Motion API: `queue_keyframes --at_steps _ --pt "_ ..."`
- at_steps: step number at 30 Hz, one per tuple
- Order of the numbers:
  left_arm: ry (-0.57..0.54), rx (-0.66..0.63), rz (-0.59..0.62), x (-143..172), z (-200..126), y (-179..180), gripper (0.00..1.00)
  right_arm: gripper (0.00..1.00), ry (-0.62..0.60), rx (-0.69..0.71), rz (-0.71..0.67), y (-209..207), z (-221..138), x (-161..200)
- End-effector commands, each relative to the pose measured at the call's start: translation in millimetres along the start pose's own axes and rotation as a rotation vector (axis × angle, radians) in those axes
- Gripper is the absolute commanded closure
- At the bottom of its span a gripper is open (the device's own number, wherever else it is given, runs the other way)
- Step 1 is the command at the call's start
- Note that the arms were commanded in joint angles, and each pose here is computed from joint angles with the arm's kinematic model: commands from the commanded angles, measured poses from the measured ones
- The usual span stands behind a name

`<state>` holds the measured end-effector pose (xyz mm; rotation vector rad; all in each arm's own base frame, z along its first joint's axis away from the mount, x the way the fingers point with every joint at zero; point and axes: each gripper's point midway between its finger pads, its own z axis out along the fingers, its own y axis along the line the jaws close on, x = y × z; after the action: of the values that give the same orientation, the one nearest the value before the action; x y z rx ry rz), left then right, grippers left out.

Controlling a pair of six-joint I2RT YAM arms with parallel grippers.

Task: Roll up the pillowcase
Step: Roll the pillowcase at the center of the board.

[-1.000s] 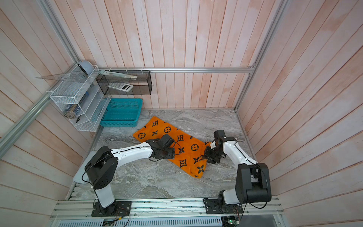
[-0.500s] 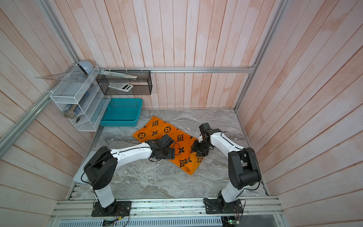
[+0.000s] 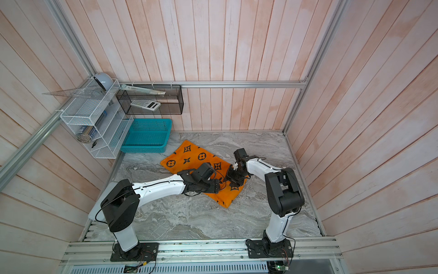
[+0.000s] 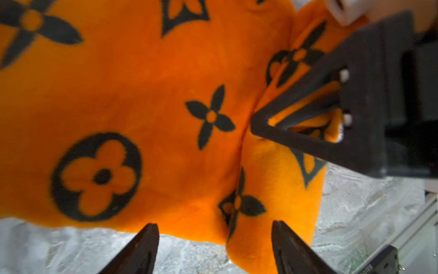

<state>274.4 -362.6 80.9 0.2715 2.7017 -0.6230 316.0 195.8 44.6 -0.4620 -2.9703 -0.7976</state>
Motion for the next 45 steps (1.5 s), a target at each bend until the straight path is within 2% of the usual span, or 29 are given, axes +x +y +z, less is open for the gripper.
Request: queue_keyframes --at_steps 1,4,9,14,18,21,26,31,38,41,43,45 --pt "0.011 0.025 0.024 5 11 -14 0.2 0.51 -0.013 0.006 0.012 -4 6 -4" --pt "0.052 0.012 0.029 16 21 -14 0.22 0.51 -0.024 0.007 0.013 -4 1 -4" --pt "0.08 -0.083 0.012 30 37 9 0.27 0.51 -0.063 -0.03 0.018 1 -19 -6" --pt "0.058 -0.117 0.006 28 39 17 0.28 0.4 -0.141 -0.149 0.017 3 -56 -3" --pt "0.06 -0.116 0.013 27 39 15 0.28 0.36 -0.163 -0.139 0.034 -24 -74 14" --pt "0.062 -0.117 0.015 27 38 16 0.28 0.36 -0.145 -0.087 0.028 -45 -71 31" --pt "0.065 -0.127 0.017 28 38 17 0.28 0.36 -0.115 -0.084 0.059 -62 -53 45" --pt "0.066 -0.118 0.014 27 37 15 0.28 0.36 -0.113 -0.08 0.089 -70 -34 39" --pt "0.07 -0.11 0.012 28 36 14 0.28 0.36 -0.154 -0.159 0.112 -63 -17 24" --pt "0.077 -0.11 0.01 31 37 15 0.28 0.43 -0.145 -0.129 0.116 -68 -11 24" --pt "0.078 -0.103 0.009 31 37 14 0.28 0.55 -0.136 -0.126 0.121 -70 -7 24" --pt "0.078 -0.099 0.008 30 36 12 0.28 0.71 -0.132 -0.122 0.127 -72 -3 24"
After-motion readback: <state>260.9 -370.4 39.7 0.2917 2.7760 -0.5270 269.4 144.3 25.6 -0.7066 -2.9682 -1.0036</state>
